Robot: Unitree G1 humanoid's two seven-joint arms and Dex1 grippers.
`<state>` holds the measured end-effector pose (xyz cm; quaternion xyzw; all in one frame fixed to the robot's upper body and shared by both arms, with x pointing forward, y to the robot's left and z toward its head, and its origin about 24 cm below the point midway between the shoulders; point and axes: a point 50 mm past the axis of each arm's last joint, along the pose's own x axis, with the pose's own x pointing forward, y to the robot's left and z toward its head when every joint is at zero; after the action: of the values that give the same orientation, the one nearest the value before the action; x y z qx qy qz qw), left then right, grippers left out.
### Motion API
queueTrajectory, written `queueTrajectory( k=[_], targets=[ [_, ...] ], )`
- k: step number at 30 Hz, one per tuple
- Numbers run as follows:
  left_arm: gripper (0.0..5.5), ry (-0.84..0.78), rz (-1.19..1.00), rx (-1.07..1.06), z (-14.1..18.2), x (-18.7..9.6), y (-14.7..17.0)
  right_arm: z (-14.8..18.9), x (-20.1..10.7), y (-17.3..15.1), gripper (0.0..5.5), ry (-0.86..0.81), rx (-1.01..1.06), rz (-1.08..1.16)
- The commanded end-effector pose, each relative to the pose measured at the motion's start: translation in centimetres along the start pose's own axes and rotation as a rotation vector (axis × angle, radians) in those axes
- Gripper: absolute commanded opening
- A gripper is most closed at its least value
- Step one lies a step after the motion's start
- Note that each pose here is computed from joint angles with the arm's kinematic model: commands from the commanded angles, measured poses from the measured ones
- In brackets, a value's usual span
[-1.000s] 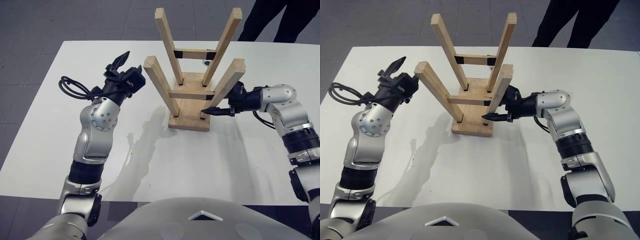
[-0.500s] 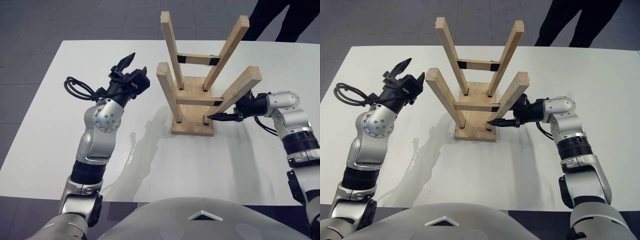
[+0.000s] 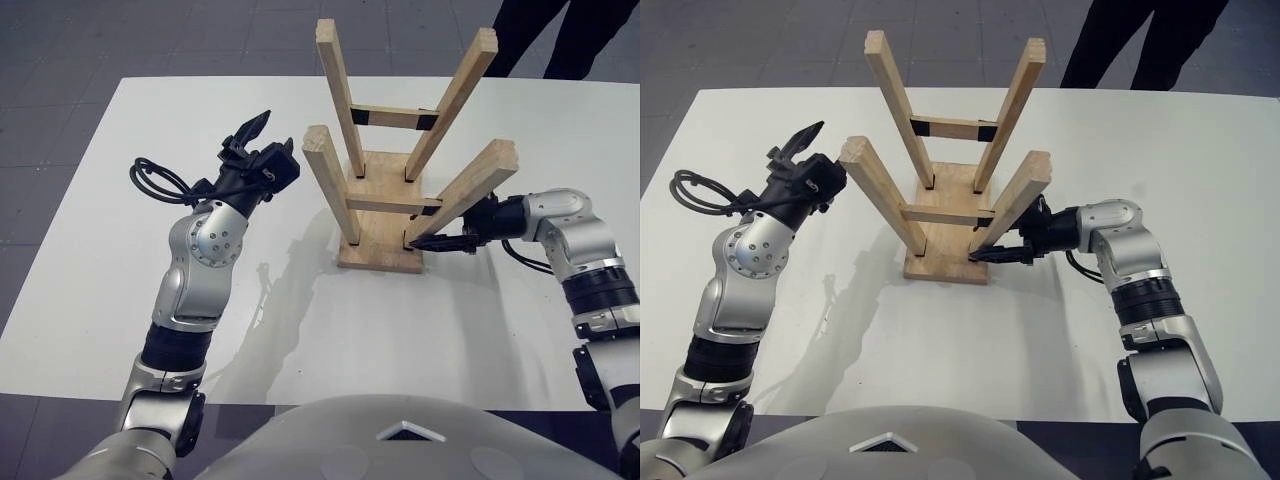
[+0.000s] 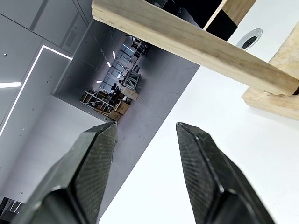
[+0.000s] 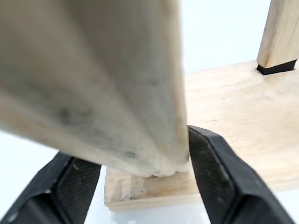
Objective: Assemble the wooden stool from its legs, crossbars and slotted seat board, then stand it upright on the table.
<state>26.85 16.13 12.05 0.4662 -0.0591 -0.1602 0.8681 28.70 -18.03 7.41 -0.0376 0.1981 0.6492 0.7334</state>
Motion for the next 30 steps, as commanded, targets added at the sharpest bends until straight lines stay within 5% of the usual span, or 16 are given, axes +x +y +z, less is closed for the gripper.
queueTrajectory(
  k=[1,6,11,15,22,26,30],
  targets=[
    [2.36,0.015,-0.011,0.016,-0.3,-0.2,-0.4,1.7,-0.3,-0.5,3.7,-0.039,-0.024,-0.039],
    [2.36,0.019,-0.016,0.017,-0.5,-0.3,-0.4,0.8,-1.6,0.2,4.67,0.007,-0.089,-0.053],
    [2.36,0.027,-0.01,-0.002,-0.6,-0.5,-0.4,-2.8,-5.6,3.6,4.67,0.195,-0.091,0.054],
    [2.36,0.1,0.033,-0.161,-1.6,-2.2,-0.5,-2.3,-8.7,3.6,4.67,0.23,-0.1,-0.104],
    [2.36,0.063,0.081,-0.841,-0.4,-6.3,-0.3,-0.8,-6.5,4.0,3.16,0.031,0.056,-0.518],
    [2.36,0.04,0.105,-0.898,-1.6,-6.8,2.2,0.2,-6.9,3.8,2.49,-0.055,0.077,-0.624],
    [1.76,0.073,0.126,-0.818,-0.8,-6.0,2.9,2.2,-6.9,4.1,1.78,-0.082,0.09,-0.88]
  ],
)
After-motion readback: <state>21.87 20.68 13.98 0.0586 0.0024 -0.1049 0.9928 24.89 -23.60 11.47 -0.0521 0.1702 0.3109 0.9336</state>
